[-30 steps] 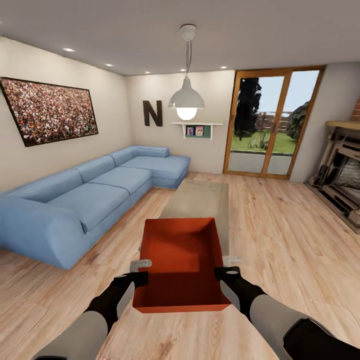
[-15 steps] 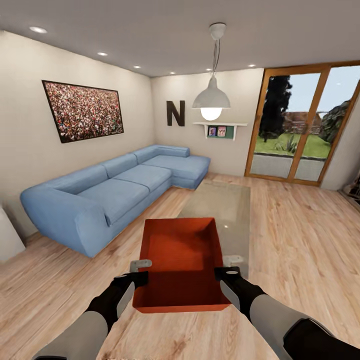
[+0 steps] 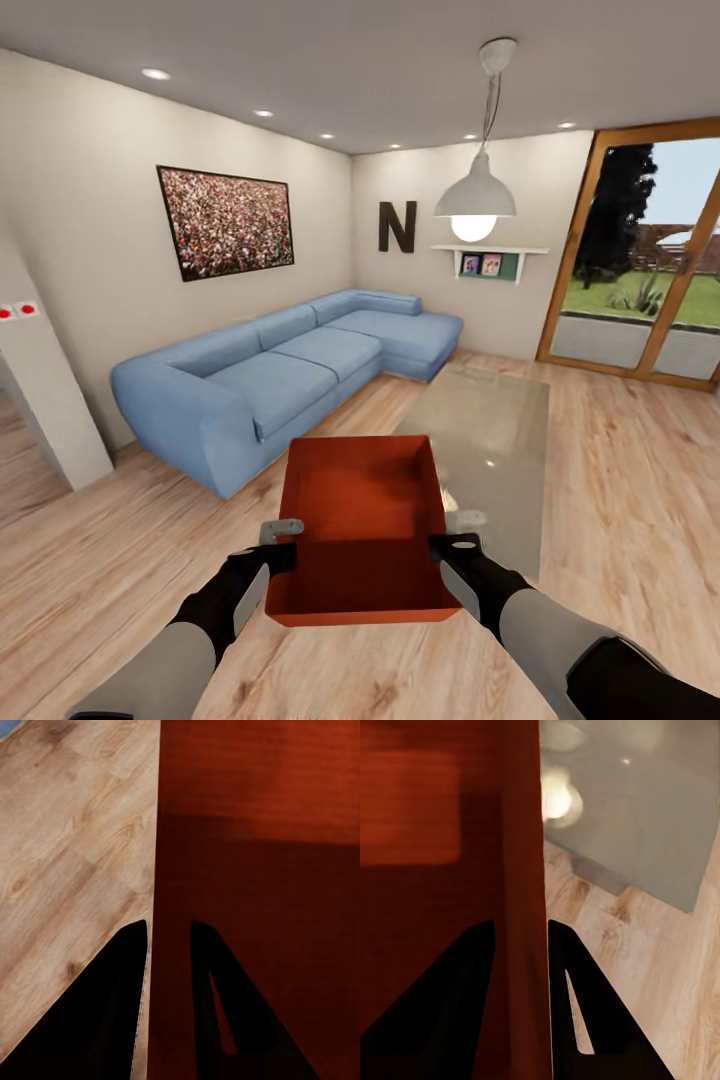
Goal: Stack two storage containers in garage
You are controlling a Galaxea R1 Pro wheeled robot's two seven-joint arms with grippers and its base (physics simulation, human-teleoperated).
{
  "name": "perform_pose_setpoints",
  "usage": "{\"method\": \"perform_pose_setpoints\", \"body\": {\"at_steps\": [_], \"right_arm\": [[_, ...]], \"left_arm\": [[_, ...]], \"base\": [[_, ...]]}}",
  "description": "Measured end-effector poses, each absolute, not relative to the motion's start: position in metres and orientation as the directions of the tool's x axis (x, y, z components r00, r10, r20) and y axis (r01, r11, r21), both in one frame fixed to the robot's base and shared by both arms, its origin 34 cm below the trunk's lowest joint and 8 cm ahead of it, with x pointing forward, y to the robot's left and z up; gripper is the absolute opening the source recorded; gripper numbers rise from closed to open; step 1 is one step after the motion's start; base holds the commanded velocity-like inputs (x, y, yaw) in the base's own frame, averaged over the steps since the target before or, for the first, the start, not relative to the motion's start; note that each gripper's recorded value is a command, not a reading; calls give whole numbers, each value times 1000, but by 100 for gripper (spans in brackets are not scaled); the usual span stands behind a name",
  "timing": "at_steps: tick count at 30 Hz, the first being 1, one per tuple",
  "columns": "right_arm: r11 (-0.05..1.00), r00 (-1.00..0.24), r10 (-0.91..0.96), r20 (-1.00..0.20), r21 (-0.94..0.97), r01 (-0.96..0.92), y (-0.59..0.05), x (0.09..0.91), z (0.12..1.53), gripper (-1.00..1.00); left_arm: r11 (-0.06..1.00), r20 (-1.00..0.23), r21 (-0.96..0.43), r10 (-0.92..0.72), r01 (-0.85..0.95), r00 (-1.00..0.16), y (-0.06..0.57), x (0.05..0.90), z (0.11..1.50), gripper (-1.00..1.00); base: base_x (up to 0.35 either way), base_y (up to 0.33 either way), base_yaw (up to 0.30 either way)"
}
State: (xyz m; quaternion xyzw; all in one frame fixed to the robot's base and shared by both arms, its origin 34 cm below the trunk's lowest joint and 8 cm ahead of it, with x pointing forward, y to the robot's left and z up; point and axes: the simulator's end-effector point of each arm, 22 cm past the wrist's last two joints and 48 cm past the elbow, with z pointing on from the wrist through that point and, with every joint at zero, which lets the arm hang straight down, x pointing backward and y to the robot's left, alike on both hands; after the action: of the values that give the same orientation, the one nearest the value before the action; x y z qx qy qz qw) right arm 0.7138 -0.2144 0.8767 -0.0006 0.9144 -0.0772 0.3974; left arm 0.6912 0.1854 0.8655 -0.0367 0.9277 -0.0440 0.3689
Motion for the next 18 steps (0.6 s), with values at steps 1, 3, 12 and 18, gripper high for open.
{"method": "perform_pose_setpoints", "body": {"at_steps": [1,3,12,18], "right_arm": [[988,-684,-62,-727,-141,60,-214,714,877,-100],[988,-684,-62,-727,-141,60,-214,714,877,-100],[988,-684,-62,-727,-142,61,-214,714,877,-100],[988,-684,-62,-727,-142,61,-214,714,877,-100]], "left_arm": [[993,-681,-109,-101,-36,-725,185,691,866,-100],[993,-681,-109,-100,-36,-725,185,691,866,-100],[993,-681,-109,-100,-35,-725,186,691,865,-100],[993,-681,-109,-100,-35,-725,186,691,865,-100]], "base": [[0,0,285],[0,0,285],[0,0,285],[0,0,285]]}}
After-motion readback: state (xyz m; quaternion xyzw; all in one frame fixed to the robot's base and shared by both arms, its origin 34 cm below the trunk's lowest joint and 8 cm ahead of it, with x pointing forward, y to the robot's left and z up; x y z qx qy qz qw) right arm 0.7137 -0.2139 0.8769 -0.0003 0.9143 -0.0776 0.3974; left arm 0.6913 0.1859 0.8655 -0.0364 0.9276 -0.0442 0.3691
